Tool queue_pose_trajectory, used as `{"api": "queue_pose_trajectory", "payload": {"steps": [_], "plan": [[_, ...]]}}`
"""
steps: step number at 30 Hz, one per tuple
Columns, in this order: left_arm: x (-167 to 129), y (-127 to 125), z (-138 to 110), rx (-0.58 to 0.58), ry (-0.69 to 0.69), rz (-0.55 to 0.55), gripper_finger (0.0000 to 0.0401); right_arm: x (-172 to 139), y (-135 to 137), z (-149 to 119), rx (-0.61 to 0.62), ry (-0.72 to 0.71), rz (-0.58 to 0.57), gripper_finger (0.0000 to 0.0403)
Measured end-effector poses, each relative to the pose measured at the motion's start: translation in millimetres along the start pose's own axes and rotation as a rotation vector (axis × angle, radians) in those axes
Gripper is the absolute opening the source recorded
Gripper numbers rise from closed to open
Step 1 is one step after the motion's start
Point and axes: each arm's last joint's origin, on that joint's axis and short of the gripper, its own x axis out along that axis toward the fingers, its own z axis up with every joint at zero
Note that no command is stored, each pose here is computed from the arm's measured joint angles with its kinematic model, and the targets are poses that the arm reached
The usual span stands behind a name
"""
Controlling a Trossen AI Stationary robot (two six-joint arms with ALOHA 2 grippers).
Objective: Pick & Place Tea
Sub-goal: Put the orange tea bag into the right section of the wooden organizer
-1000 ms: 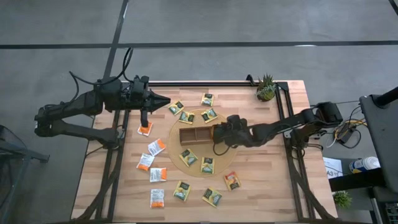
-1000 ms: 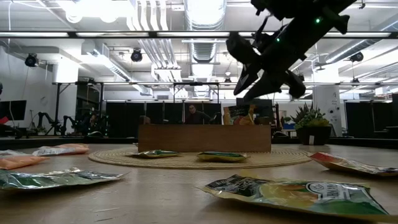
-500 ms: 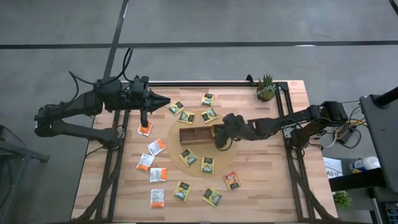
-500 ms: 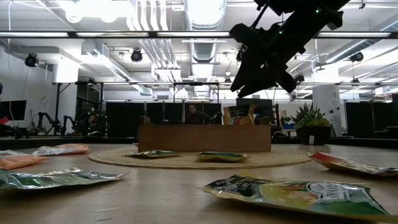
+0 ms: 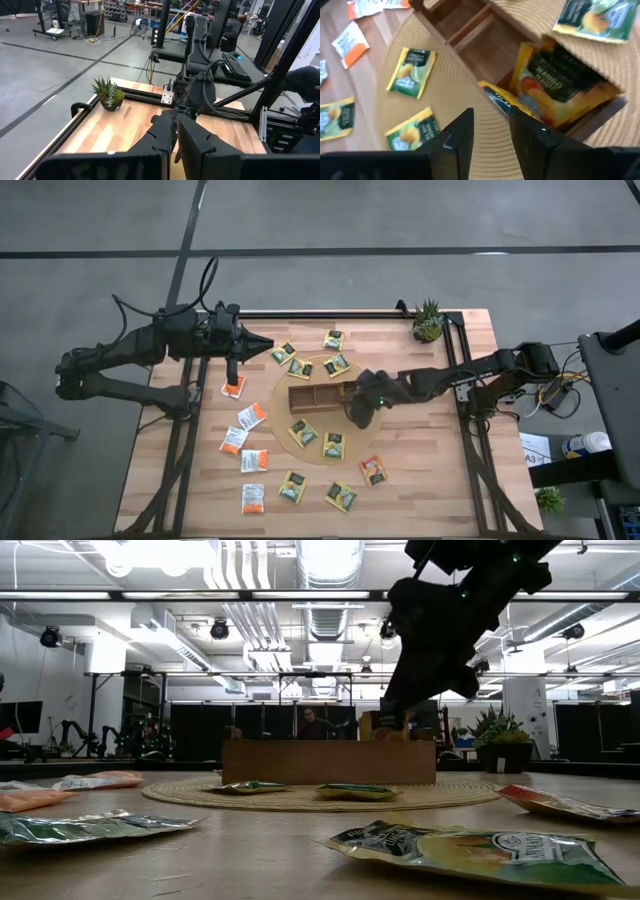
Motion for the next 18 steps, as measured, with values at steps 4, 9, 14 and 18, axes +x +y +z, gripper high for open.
{"api": "queue_pose_trajectory", "payload": {"steps": [4,9,14,18], "plan": [[0,0,0,0.0,0.0,0.0,0.0026,-2,-2,3,-0.009,-0.043,-0.046,0.012],[0,0,0,0.0,0.0,0.0,0.0026,-11,-5,5,-0.011,-0.08,-0.096,0.0109],[0,0,0,0.0,-0.001,0.0,0.0026,-25,-4,10,-0.029,-0.117,-0.067,0.0098],[0,0,0,0.0,-0.001,0.0,0.0026,-33,-3,11,-0.065,-0.108,-0.021,0.0089]]}}
